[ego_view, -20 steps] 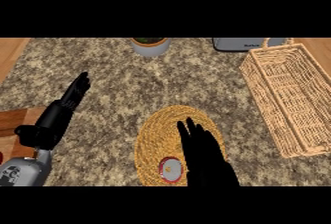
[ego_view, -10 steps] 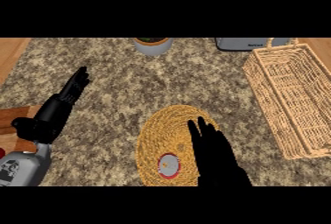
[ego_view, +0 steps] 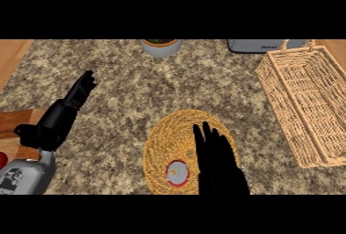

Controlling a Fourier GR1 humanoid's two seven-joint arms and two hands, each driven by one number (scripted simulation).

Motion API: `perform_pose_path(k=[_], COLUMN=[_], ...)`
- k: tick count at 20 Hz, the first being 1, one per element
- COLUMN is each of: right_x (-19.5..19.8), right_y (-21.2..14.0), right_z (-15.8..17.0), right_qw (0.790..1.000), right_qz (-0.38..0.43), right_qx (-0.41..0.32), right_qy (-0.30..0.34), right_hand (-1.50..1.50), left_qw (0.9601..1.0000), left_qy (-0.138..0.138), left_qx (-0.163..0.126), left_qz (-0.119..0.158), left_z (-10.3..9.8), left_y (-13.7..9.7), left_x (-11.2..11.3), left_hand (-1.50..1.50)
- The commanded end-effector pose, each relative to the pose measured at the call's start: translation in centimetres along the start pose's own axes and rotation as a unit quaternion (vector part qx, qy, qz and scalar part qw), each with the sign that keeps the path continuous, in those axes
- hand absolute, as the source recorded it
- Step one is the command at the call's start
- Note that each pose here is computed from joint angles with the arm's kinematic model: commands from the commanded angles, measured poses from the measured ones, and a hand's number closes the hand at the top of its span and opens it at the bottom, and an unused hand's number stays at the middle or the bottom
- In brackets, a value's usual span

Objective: Pick the can from the placemat and place it in the basket

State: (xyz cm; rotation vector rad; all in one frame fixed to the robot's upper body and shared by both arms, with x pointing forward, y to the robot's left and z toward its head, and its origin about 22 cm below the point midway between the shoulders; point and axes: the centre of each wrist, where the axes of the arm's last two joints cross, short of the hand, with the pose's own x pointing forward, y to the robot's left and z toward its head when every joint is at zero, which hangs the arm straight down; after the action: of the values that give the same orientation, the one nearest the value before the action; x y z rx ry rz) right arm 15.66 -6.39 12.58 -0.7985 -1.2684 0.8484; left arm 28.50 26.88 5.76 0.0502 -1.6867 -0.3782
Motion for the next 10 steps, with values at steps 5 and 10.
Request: perform_pose_path(k=[5,10], right_x=[-0.3,-0.4], right_y=[4.1,2.7], right_z=[0.6,0.8], right_qw=[0.998,0.999], right_qz=[0.003,-0.018], right_qx=[-0.001,-0.005], right_qy=[0.058,0.037], right_hand=[-1.50,-1.50], left_qw=[1.0000,1.0000], left_qy=[0.006,-0.002], left_qx=[-0.005,0.004], left_qz=[0.004,0.005], left_z=[0.0,0.5], left_y=[-0.5,-0.6], left_x=[0.3,1.1], left_hand=[0.00,0.00])
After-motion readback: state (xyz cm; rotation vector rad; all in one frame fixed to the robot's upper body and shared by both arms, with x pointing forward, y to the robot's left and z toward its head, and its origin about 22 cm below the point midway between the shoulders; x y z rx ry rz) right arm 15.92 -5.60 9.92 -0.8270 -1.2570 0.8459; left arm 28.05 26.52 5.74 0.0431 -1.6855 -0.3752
